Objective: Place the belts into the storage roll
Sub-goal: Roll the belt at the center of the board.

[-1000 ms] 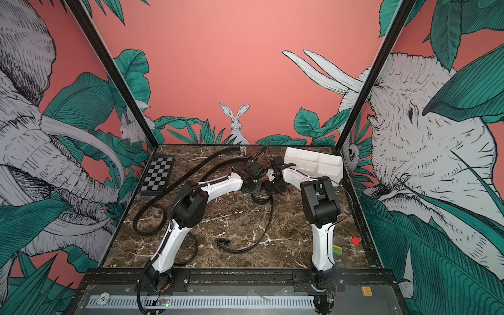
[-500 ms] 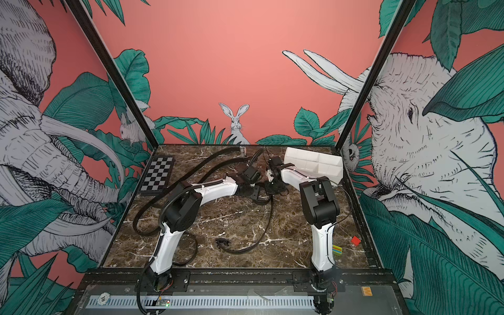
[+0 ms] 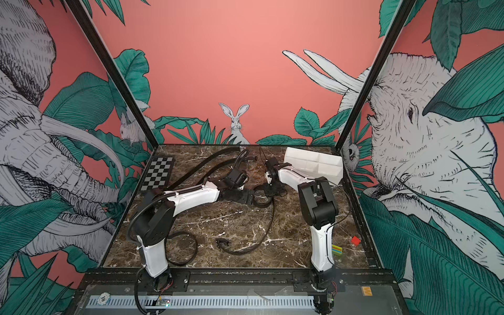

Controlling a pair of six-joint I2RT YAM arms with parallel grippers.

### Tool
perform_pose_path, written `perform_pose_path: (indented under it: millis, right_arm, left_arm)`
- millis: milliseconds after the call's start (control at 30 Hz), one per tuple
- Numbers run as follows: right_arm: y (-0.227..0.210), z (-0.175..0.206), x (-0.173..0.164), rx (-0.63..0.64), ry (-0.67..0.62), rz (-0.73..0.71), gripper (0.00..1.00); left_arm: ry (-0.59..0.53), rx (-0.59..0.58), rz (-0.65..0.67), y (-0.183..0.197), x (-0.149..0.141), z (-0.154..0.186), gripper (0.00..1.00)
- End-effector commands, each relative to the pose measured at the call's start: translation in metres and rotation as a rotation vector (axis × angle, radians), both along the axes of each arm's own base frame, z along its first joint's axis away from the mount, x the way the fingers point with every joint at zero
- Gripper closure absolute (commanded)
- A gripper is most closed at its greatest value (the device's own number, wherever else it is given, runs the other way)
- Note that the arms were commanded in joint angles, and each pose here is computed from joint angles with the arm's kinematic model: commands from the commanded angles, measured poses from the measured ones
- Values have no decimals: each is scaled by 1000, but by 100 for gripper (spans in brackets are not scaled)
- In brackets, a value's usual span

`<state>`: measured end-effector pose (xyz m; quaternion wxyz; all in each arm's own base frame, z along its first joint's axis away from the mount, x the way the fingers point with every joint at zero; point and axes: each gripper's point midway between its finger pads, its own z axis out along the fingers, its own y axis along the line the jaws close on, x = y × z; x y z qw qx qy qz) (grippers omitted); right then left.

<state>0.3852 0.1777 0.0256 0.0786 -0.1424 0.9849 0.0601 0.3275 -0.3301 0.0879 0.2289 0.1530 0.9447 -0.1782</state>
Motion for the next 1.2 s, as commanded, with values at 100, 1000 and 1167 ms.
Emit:
perform_pose_path:
  millis: [100, 1000, 1167]
  right_arm:
    - [-12, -14, -21, -103, 98, -2, 100]
    - [-11, -22, -26, -103, 127, -1, 100]
    - [-11, -21, -24, -101, 123, -4, 100]
  left_arm:
    - [-16, -105, -118, -16, -28, 21, 4]
    - [17, 177, -821, -35, -203, -30, 11]
    - [34, 201, -829, -36, -205, -33, 17]
